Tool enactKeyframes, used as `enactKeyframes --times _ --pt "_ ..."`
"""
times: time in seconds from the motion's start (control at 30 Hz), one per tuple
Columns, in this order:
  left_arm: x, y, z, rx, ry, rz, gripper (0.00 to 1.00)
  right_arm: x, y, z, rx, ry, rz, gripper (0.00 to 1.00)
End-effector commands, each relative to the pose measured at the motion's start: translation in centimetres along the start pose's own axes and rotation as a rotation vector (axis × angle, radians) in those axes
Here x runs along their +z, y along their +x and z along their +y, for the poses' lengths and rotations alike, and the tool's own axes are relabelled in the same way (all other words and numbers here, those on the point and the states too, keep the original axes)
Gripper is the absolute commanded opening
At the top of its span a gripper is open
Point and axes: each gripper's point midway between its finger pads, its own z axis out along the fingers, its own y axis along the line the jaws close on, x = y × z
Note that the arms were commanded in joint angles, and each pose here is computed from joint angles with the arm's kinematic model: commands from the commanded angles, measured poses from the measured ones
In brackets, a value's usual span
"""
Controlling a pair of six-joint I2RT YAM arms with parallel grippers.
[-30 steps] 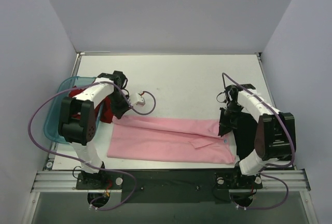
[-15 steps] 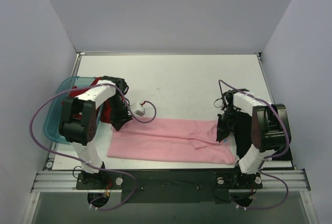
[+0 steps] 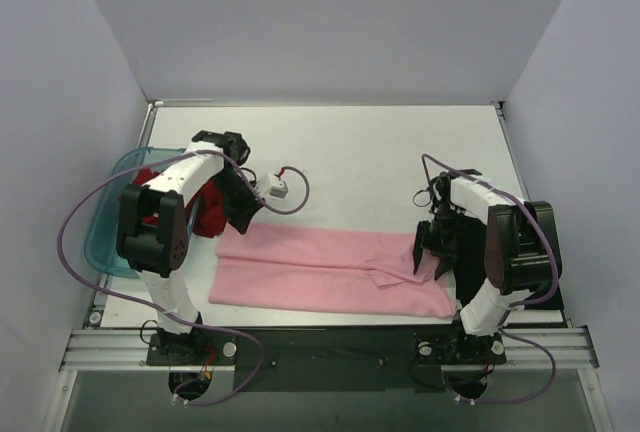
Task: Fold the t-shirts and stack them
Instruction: Fold the other side of the tshirt into a rectangle, then rotate the tshirt 90 degrees
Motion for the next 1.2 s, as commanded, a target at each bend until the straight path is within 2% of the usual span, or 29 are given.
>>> enactKeyframes --times 0.0,0.13,0.2,0.23,0.3,0.4,0.6,0.67,0.73,0.83,0.9,0.93,0.97,1.0,1.03,1.07,1.1,1.17 --pt "1.2 -1.0 0.1 -0.144 -0.038 -0.044 0.19 -3.1 0.9 -1.4 -0.003 0.088 -0.044 0.48" --pt "3.6 1.9 1.2 -0.128 -0.119 0.07 0.12 -6.7 -0.7 -1.2 -0.006 0.098 -0.194 0.48" --pt "4.5 3.5 1.3 -0.126 -0.134 0.124 0.11 -7.3 -1.3 -0.5 -0.005 0.078 -0.243 0.36" --pt "5.1 4.3 0.9 -0.134 -0.127 0.149 0.11 -7.3 -1.8 0.0 -0.009 0.057 -0.265 0.26" --pt "5.6 5.2 1.0 -0.15 -0.145 0.174 0.09 -6.8 -2.1 1.0 -0.002 0.018 -0.269 0.13" --pt "6.3 5.6 0.8 -0.166 -0.142 0.174 0.09 -4.4 -2.7 1.0 0.019 0.022 -0.228 0.01" --pt "5.6 4.3 -1.5 -0.154 -0.034 0.119 0.1 -1.3 -6.9 1.0 0.096 0.009 -0.211 0.0" --pt "4.2 2.8 -2.6 -0.135 0.021 0.046 0.12 -0.9 -8.1 1.4 0.105 0.015 -0.204 0.0" --pt "2.7 0.1 -3.3 -0.146 0.072 -0.099 0.13 -0.6 -9.6 1.7 0.11 0.027 -0.196 0.0" --pt "0.3 -2.0 -1.4 -0.213 0.027 -0.244 0.15 -0.7 -13.6 2.8 0.131 0.012 -0.198 0.0" --pt "-0.7 -2.4 0.3 -0.268 -0.021 -0.297 0.16 -1.8 -16.4 3.7 0.139 -0.003 -0.222 0.0" --pt "-1.0 -2.2 0.8 -0.313 -0.04 -0.302 0.17 -3.8 -18.6 5.1 0.132 -0.056 -0.267 0.0" --pt "-1.1 -2.4 1.7 -0.331 -0.074 -0.317 0.17 -3.1 -19.6 5.7 0.133 -0.063 -0.245 0.0" --pt "-1.2 -2.0 2.4 -0.352 -0.107 -0.303 0.18 -5.5 -21.5 7.3 0.118 -0.114 -0.279 0.0" --pt "-1.2 -2.1 3.3 -0.372 -0.142 -0.305 0.19 -4.1 -22.0 7.6 0.124 -0.104 -0.224 0.0" --pt "-1.2 -1.8 4.3 -0.378 -0.18 -0.29 0.2 -6.7 -24.3 9.7 0.096 -0.177 -0.296 0.0" --pt "-1.1 -1.4 4.7 -0.406 -0.201 -0.277 0.21 -6.0 -25.3 10.8 0.091 -0.208 -0.273 0.0" --pt "-1.0 -1.1 5.6 -0.429 -0.229 -0.263 0.24 -8.2 -27.7 13.8 0.056 -0.303 -0.333 0.0"
